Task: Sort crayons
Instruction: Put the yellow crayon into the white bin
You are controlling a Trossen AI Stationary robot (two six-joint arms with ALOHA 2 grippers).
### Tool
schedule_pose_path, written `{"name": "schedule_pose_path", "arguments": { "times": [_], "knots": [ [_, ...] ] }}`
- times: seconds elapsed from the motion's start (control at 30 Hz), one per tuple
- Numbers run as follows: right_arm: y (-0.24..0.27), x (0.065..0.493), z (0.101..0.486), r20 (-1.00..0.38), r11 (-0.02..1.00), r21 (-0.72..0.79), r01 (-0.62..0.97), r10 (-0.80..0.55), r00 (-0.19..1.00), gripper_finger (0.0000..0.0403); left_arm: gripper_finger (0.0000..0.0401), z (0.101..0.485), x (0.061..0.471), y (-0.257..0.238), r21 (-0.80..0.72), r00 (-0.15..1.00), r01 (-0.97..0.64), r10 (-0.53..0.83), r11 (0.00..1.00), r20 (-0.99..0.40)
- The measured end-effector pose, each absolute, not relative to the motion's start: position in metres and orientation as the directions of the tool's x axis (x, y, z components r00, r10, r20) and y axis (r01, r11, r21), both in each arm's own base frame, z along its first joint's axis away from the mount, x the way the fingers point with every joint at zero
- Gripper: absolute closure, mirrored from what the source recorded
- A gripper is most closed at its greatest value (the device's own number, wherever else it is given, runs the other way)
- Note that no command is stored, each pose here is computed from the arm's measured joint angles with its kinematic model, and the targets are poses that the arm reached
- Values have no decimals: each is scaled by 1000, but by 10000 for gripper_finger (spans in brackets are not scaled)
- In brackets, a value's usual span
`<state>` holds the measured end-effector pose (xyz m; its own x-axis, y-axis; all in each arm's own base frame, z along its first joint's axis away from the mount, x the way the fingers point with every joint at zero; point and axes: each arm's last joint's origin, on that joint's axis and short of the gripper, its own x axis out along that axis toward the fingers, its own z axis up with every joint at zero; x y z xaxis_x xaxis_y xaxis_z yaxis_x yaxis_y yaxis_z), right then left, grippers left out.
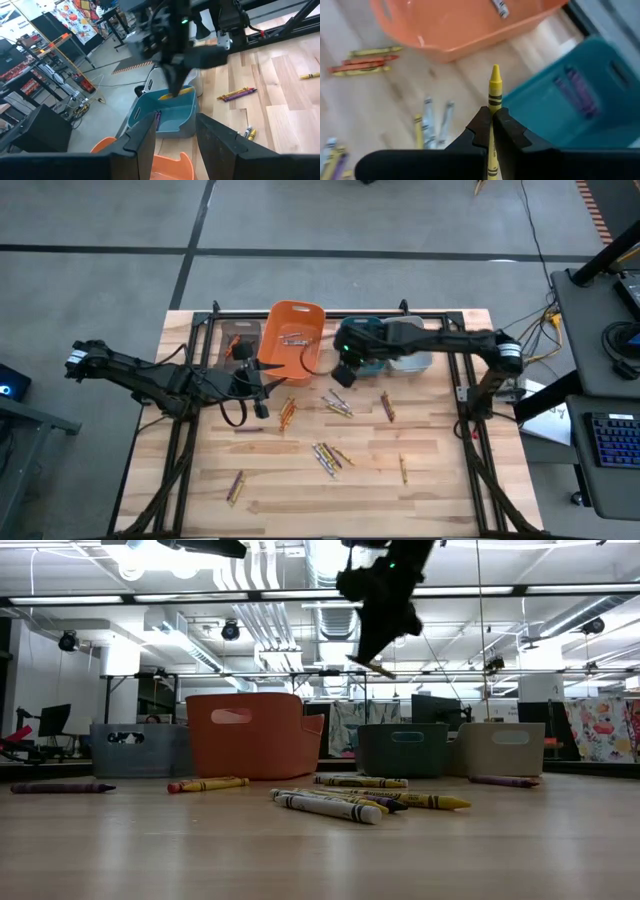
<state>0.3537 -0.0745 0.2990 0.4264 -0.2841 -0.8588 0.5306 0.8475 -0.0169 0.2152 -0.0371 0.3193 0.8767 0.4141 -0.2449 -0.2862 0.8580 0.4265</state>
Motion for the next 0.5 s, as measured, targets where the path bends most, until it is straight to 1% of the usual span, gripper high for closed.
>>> {"name": "schedule_pose_path", "arguments": {
  "times": [0.27,0.4,0.5],
  "knots": [
    [-137,363,299,-903,842,-129,524,-318,288,394,278,319,215,-37,427,875,-289,418,857,-244],
    [-171,354,296,-929,824,-163,542,-313,196,394,278,319,215,-37,438,873,-291,423,851,-243],
    [-194,338,294,-952,796,-177,579,-289,106,394,278,320,214,-35,457,852,-330,469,826,-232]
  ]
}}
